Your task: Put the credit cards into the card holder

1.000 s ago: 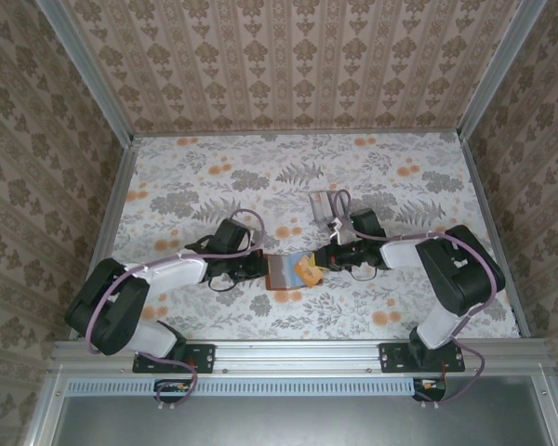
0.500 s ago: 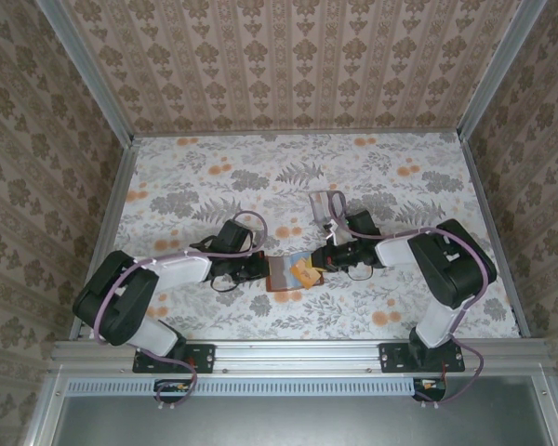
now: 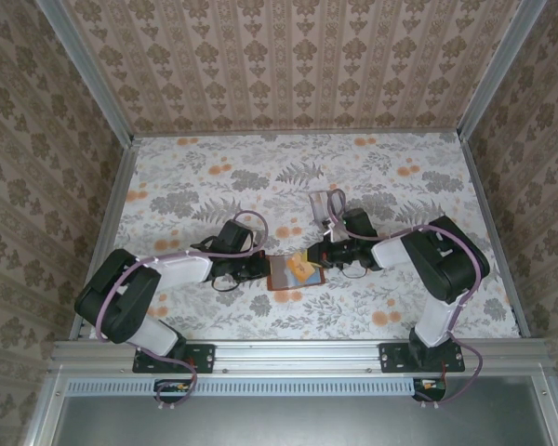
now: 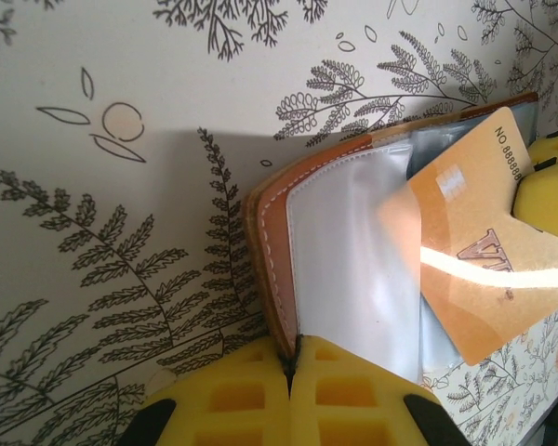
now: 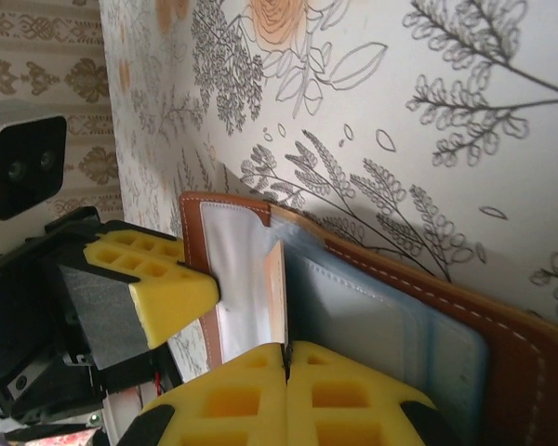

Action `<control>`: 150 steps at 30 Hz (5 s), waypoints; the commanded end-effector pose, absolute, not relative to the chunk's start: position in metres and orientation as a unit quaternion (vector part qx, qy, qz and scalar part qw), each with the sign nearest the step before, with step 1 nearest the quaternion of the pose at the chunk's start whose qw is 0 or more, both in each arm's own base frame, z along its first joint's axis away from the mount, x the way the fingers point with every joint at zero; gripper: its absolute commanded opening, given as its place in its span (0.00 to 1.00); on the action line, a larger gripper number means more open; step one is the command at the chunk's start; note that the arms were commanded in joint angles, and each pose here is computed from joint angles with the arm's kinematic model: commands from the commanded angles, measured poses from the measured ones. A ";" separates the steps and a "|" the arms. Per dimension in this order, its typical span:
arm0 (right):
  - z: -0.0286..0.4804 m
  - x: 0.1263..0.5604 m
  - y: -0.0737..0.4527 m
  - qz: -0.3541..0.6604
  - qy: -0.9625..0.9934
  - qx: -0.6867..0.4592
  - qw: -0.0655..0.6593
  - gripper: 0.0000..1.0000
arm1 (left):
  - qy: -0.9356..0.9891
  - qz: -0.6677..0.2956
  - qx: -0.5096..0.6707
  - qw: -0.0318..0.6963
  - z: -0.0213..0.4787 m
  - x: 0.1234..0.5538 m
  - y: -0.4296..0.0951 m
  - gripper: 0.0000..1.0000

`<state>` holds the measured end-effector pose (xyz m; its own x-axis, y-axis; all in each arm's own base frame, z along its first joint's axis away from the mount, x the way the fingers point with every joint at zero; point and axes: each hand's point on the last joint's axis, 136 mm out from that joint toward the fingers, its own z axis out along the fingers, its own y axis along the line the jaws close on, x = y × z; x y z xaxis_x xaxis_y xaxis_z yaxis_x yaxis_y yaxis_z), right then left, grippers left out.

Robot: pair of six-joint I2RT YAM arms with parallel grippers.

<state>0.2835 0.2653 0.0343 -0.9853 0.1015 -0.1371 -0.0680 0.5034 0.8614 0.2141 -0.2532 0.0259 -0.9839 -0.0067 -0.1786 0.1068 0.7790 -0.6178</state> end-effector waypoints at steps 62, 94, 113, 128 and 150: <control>0.023 0.251 0.261 0.288 0.938 0.002 0.193 0.29 | 0.919 -0.383 -0.049 0.075 0.020 0.211 -0.252 0.06; 0.057 0.254 0.280 0.253 0.942 -0.083 0.206 0.23 | 0.924 -0.377 -0.028 0.058 0.014 0.213 -0.259 0.08; 0.042 0.241 0.249 0.228 0.956 -0.033 0.181 0.44 | 0.924 -0.377 -0.024 0.057 0.011 0.212 -0.261 0.11; 0.041 0.244 0.262 0.250 0.952 -0.036 0.173 0.12 | 0.925 -0.376 -0.025 0.053 0.010 0.211 -0.265 0.13; 0.073 0.248 0.252 0.294 0.930 -0.033 0.219 0.06 | 0.920 -0.388 -0.015 0.059 0.019 0.212 -0.273 0.17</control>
<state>0.2465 0.2420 0.0615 -0.9098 0.0681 -0.4094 -0.1525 0.8627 0.4823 0.2154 -0.2748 0.0251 -0.9911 -0.0722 -0.1118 0.0323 0.6845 -0.7283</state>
